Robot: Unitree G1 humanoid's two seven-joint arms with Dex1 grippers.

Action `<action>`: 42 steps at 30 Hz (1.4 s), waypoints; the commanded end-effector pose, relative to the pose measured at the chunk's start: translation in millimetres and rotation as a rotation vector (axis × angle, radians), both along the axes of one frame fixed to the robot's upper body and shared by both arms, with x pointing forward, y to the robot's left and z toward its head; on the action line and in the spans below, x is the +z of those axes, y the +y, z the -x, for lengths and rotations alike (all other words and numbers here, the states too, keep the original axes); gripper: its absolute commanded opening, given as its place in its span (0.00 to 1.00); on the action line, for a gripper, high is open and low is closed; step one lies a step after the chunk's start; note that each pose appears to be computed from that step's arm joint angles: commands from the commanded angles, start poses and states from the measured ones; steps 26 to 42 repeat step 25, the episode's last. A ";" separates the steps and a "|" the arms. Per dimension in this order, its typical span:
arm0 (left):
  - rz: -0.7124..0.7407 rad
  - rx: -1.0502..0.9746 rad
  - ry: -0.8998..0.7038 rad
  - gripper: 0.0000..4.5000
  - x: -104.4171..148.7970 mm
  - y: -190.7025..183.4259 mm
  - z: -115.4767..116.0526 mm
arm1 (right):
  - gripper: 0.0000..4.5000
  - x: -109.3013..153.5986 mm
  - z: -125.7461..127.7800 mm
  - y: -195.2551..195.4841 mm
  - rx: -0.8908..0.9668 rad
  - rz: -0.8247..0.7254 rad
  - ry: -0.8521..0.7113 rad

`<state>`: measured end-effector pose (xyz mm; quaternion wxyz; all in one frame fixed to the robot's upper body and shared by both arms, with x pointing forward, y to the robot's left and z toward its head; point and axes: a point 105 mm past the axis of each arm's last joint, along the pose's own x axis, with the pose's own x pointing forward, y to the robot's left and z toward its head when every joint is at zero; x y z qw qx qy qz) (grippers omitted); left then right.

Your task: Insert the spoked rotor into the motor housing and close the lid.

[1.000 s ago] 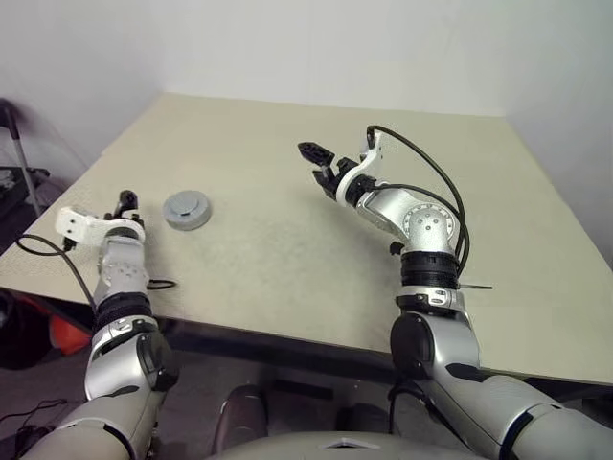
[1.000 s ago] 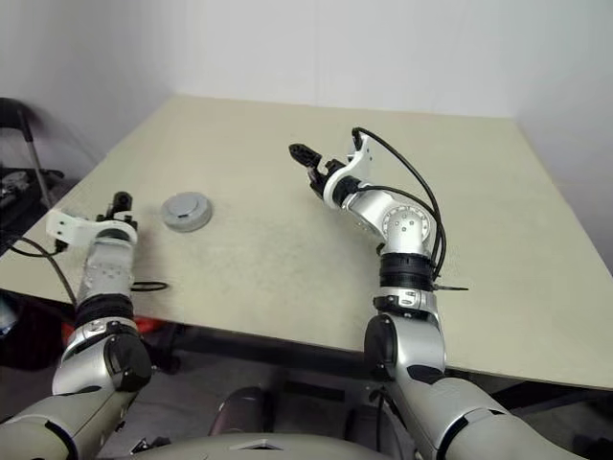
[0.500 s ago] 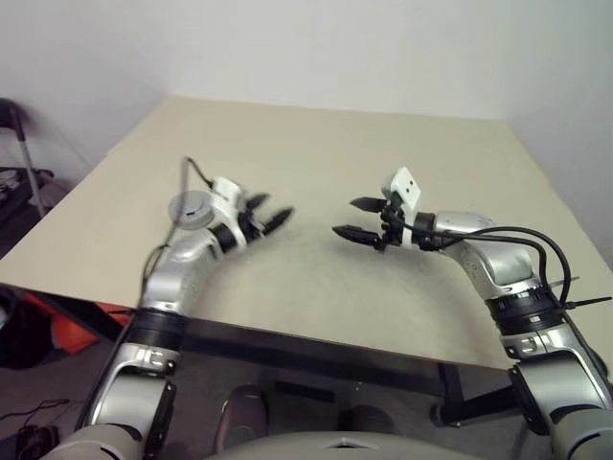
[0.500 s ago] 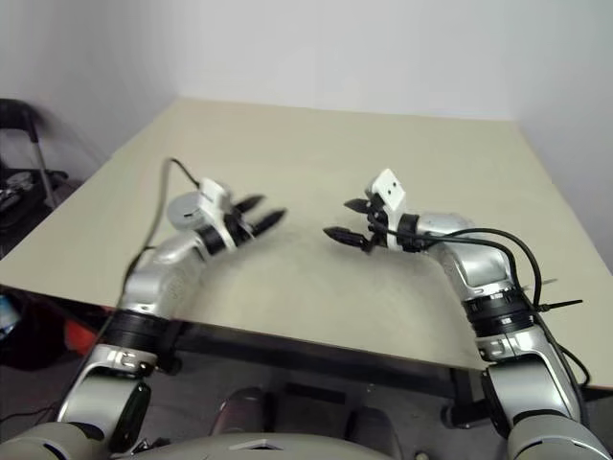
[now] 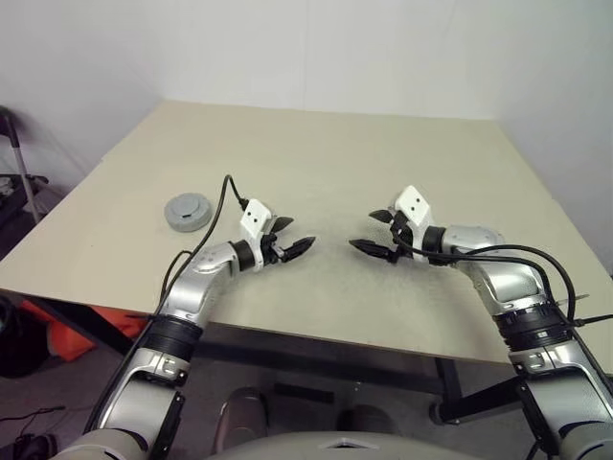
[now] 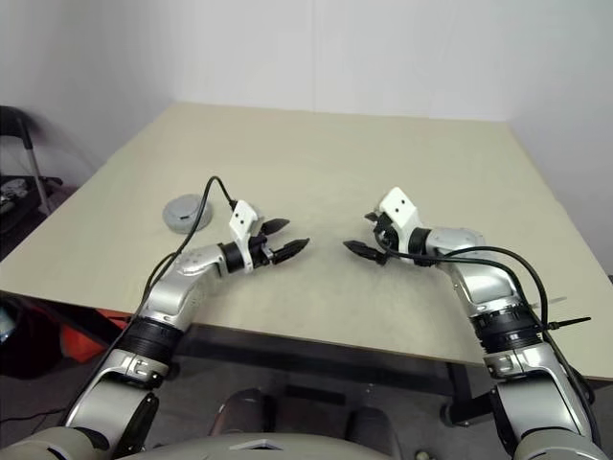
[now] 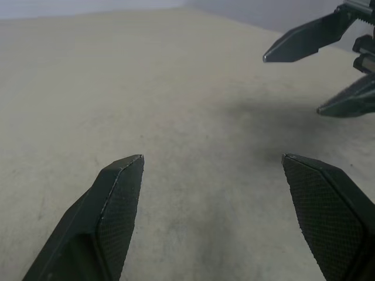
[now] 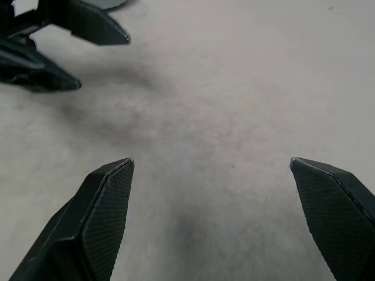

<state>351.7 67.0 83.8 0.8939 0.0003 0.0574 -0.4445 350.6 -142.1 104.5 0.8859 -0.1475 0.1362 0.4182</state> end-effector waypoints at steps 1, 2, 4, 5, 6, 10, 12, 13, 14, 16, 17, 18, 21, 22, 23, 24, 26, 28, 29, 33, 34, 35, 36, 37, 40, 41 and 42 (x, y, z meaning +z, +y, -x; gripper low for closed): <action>0.005 -0.008 -0.052 0.89 19.5 1.8 -4.7 | 0.97 14.5 -5.8 2.3 -0.010 -0.023 -0.060; 0.000 -0.013 -0.052 0.89 20.5 3.3 -4.5 | 0.97 12.9 -6.3 2.1 -0.017 -0.030 -0.059; -0.011 -0.018 -0.054 0.89 21.5 6.1 -4.5 | 0.97 10.4 -7.0 1.6 -0.029 -0.038 -0.058; -0.019 -0.014 -0.056 0.89 21.3 8.6 -5.2 | 0.97 9.0 -7.6 1.3 -0.036 -0.040 -0.059; -0.023 -0.008 -0.057 0.89 21.7 11.5 -6.0 | 0.97 7.4 -8.5 1.7 -0.044 -0.042 -0.058; 0.004 0.015 -0.058 0.89 23.7 12.4 -7.3 | 0.97 7.7 -9.7 1.8 -0.048 -0.022 -0.064; 0.006 0.015 -0.057 0.89 21.4 6.5 -6.3 | 0.97 9.5 -10.4 -4.1 -0.054 -0.005 -0.066; 0.015 0.014 -0.057 0.89 21.2 3.3 -5.6 | 0.97 10.6 -11.6 -6.9 -0.057 0.002 -0.068; 0.022 0.014 -0.056 0.89 21.3 1.4 -5.3 | 0.97 11.3 -12.5 -8.5 -0.060 0.007 -0.068; 0.025 0.015 -0.055 0.89 19.7 -2.9 -3.9 | 0.97 15.1 -13.7 -8.6 -0.048 0.008 -0.072; 0.028 0.020 -0.054 0.89 18.9 -4.0 -3.4 | 0.97 17.3 -14.1 -7.2 -0.036 0.004 -0.072; 0.030 0.025 -0.053 0.89 18.1 -4.8 -2.8 | 0.97 19.0 -14.5 -6.0 -0.025 0.003 -0.074; 0.038 0.040 -0.049 0.89 15.6 -5.1 1.2 | 0.97 23.8 -17.4 -2.1 -0.004 -0.002 -0.080; 0.042 0.046 -0.048 0.89 15.2 -4.7 2.0 | 0.97 24.6 -17.7 -0.9 0.003 -0.004 -0.080; 0.042 0.056 -0.049 0.89 14.8 -4.1 2.0 | 0.97 25.2 -18.0 0.2 0.010 -0.003 -0.080; 0.042 0.065 -0.049 0.89 14.3 -3.3 2.1 | 0.97 25.6 -17.9 1.2 0.016 -0.004 -0.080; 0.042 0.071 -0.048 0.89 14.0 -2.6 2.7 | 0.97 26.1 -17.5 2.0 0.020 -0.005 -0.079; 0.042 0.071 -0.048 0.89 14.0 -2.6 2.7 | 0.97 26.1 -17.5 2.0 0.020 -0.005 -0.079; 0.042 0.071 -0.048 0.89 14.0 -2.6 2.7 | 0.97 26.1 -17.5 2.0 0.020 -0.005 -0.079; 0.042 0.071 -0.048 0.89 14.0 -2.6 2.7 | 0.97 26.1 -17.5 2.0 0.020 -0.005 -0.079; 0.042 0.071 -0.048 0.89 14.0 -2.6 2.7 | 0.97 26.1 -17.5 2.0 0.020 -0.005 -0.079; 0.042 0.071 -0.048 0.89 14.0 -2.6 2.7 | 0.97 26.1 -17.5 2.0 0.020 -0.005 -0.079; 0.042 0.071 -0.048 0.89 14.0 -2.6 2.7 | 0.97 26.1 -17.5 2.0 0.020 -0.005 -0.079; 0.042 0.071 -0.048 0.89 14.0 -2.6 2.7 | 0.97 26.1 -17.5 2.0 0.020 -0.005 -0.079; 0.042 0.071 -0.048 0.89 14.0 -2.6 2.7 | 0.97 26.1 -17.5 2.0 0.020 -0.005 -0.079; 0.042 0.071 -0.048 0.89 14.0 -2.6 2.7 | 0.97 26.1 -17.5 2.0 0.020 -0.005 -0.079; 0.042 0.071 -0.048 0.89 14.0 -2.6 2.7 | 0.97 26.1 -17.5 2.0 0.020 -0.005 -0.079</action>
